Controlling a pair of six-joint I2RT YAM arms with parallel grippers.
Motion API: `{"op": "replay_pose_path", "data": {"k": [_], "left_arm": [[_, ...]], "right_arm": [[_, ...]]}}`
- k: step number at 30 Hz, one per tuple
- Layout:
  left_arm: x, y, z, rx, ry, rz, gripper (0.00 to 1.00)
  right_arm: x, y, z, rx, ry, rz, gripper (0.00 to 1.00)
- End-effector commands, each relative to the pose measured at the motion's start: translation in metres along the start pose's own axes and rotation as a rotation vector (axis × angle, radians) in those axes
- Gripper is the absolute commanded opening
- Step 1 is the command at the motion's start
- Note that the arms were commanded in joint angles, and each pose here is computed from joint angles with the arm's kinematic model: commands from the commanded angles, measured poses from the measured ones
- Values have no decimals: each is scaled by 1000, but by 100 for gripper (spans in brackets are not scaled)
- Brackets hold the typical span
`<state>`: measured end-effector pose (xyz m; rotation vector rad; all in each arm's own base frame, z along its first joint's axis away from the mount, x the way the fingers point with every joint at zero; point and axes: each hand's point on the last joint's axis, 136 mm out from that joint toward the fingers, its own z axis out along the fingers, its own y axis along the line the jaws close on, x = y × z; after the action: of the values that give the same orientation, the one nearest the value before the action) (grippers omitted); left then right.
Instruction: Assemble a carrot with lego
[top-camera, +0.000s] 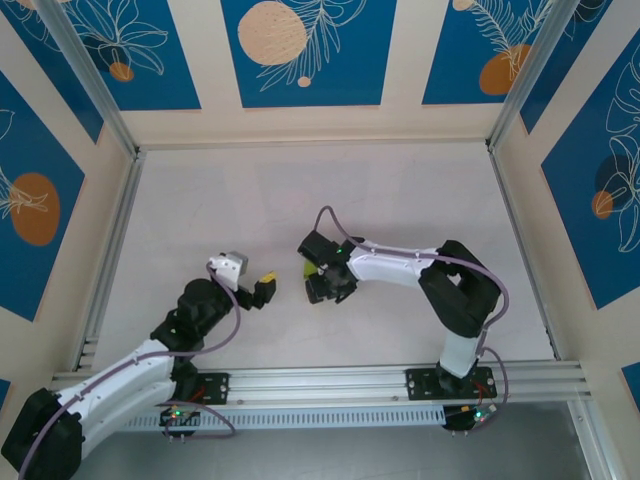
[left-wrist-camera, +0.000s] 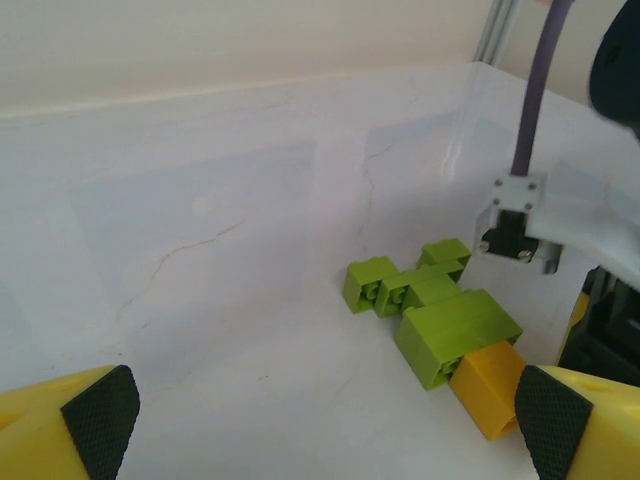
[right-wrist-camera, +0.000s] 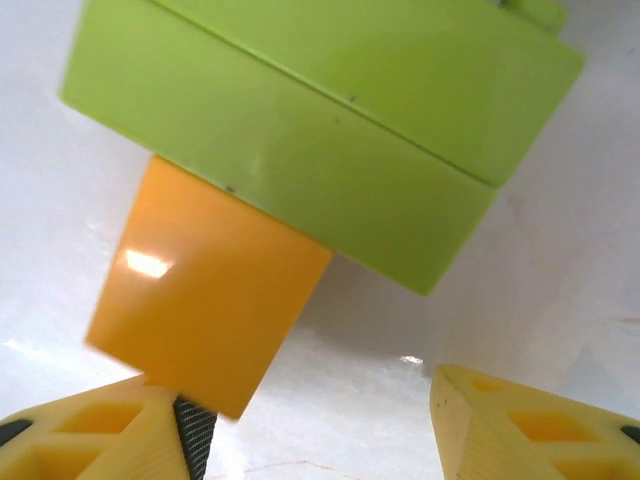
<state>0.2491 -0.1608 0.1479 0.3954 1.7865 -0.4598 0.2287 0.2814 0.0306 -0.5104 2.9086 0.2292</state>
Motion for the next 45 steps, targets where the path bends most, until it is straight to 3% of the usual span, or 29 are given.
{"op": "replay_pose_path", "data": {"k": [1,5,9,15,22,29,32,34,36,45], "left_arm": [[-27,25,-4,-129,-45,10,99],[-45,83,-19,-412,-74,14,99],[-39,141,-31,-632,-52,-47,99],[-18,188,-22,-727,38,-83,99],[4,205,22,-645,95,-88,99],[12,213,52,-591,214,-57,99],[10,215,52,-561,192,-70,99],[12,214,50,-545,91,-46,99],[19,207,65,-469,156,-28,99],[25,188,69,-397,124,34,99]], "right_arm": [[-9,14,-47,-80,-75,-55,62],[-20,3,-111,-98,-248,-91,75],[-47,-46,-166,-88,-476,-21,83],[-68,-142,-197,74,-806,118,84],[-61,-187,-169,158,-963,87,87],[-44,-236,-147,216,-1043,190,87],[-44,-251,-142,201,-1062,235,90],[-49,-257,-134,213,-1080,235,90],[-56,-262,-125,230,-1078,211,91],[-79,-282,-95,224,-1081,188,91]]}}
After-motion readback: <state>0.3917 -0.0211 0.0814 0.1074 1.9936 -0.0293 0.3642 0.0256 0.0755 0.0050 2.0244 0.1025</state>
